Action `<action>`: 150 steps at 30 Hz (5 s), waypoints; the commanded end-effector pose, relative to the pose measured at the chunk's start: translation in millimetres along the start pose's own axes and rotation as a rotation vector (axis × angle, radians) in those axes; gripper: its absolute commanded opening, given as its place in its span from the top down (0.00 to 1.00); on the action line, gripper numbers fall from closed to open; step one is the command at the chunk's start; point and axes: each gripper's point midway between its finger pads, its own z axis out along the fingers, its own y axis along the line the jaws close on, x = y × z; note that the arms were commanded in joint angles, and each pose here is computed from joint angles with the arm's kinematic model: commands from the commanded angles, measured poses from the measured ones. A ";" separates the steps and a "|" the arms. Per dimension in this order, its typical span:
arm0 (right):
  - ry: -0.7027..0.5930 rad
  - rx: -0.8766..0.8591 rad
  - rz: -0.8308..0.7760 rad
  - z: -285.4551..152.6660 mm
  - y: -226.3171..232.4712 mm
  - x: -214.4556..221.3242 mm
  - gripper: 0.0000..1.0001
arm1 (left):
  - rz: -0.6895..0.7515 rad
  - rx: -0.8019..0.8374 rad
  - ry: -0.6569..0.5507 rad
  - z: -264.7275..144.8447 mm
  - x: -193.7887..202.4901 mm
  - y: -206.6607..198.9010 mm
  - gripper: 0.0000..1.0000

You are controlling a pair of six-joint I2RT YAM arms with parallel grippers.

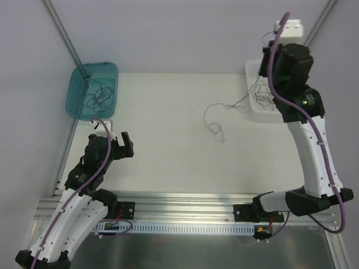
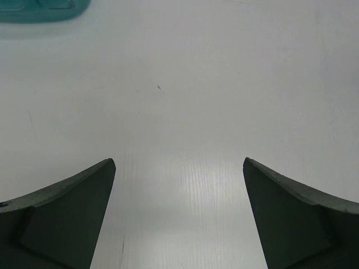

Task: Untangle the cables
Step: Place the cable in the bin.

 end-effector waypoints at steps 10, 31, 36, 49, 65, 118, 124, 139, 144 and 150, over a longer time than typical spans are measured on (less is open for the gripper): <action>-0.308 0.409 0.072 76.9 -152.4 -89.8 0.99 | 0.029 0.012 0.023 7.4 3.6 -2.5 0.01; 0.358 0.407 0.076 188.1 -151.5 184.0 0.15 | 0.039 0.042 0.052 14.3 8.3 -9.2 0.01; 0.441 0.157 0.102 163.4 -71.0 197.4 0.14 | 0.032 0.055 0.039 11.5 7.5 -10.6 0.01; 0.708 -0.027 0.095 178.4 19.7 307.5 0.28 | 0.029 0.075 0.032 9.6 6.5 -13.5 0.01; 0.785 -0.080 0.037 182.5 28.5 330.4 0.99 | 0.032 0.077 0.046 11.7 8.3 -13.8 0.01; 0.369 0.228 0.364 159.0 -89.4 196.1 0.28 | 0.017 0.080 0.016 9.5 3.8 -12.7 0.01; 0.382 0.254 0.525 188.5 -66.8 228.6 0.35 | 0.018 0.080 0.016 9.7 3.7 -12.7 0.01; 0.422 0.277 0.743 251.5 -46.8 304.7 0.47 | 0.016 0.092 0.025 10.0 5.9 -14.8 0.01; 0.377 0.238 0.775 255.2 -44.2 304.7 0.49 | 0.015 0.090 0.023 9.9 5.5 -14.3 0.01; 0.324 0.196 0.795 254.6 -49.6 291.6 0.50 | 0.016 0.096 0.023 9.5 5.2 -15.5 0.01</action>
